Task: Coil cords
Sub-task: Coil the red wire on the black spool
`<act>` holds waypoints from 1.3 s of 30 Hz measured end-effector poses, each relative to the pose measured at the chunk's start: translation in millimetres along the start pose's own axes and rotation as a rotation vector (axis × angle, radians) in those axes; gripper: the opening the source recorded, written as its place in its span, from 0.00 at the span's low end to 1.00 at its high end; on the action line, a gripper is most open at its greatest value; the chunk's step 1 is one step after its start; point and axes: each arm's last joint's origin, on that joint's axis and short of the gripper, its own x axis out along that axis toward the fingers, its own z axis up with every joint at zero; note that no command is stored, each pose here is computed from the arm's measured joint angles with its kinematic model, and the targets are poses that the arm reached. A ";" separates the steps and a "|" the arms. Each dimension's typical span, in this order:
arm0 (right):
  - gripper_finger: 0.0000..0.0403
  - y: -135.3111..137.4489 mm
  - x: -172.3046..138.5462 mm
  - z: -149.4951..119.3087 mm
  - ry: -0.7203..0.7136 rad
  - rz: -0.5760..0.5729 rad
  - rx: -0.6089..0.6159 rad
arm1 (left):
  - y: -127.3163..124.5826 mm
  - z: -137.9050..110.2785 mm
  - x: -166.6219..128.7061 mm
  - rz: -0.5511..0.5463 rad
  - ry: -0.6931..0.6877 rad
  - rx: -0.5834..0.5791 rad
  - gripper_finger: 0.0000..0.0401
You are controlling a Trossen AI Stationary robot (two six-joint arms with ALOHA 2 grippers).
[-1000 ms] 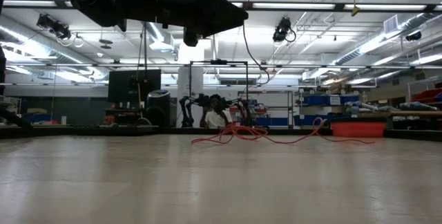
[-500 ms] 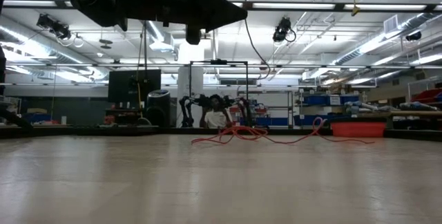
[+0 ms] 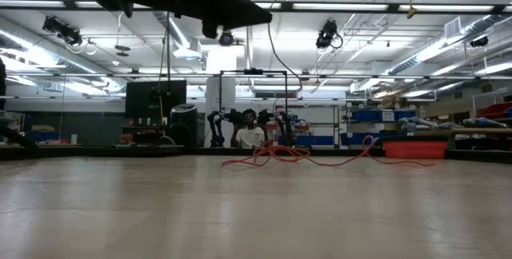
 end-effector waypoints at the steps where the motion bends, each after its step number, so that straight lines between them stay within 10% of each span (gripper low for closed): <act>1: 0.00 -0.6 -2.4 -1.9 0.033 0.005 0.006 | 1.1 3.0 -2.6 -0.010 0.003 0.002 0.00; 24: 0.00 -5.1 15.9 -44.8 0.331 0.241 0.292 | -3.5 34.8 -19.0 -0.039 -0.208 0.348 0.00; 39: 0.00 -2.3 49.9 -53.9 0.092 0.629 0.276 | -25.1 39.6 17.6 -0.288 -0.124 0.445 0.00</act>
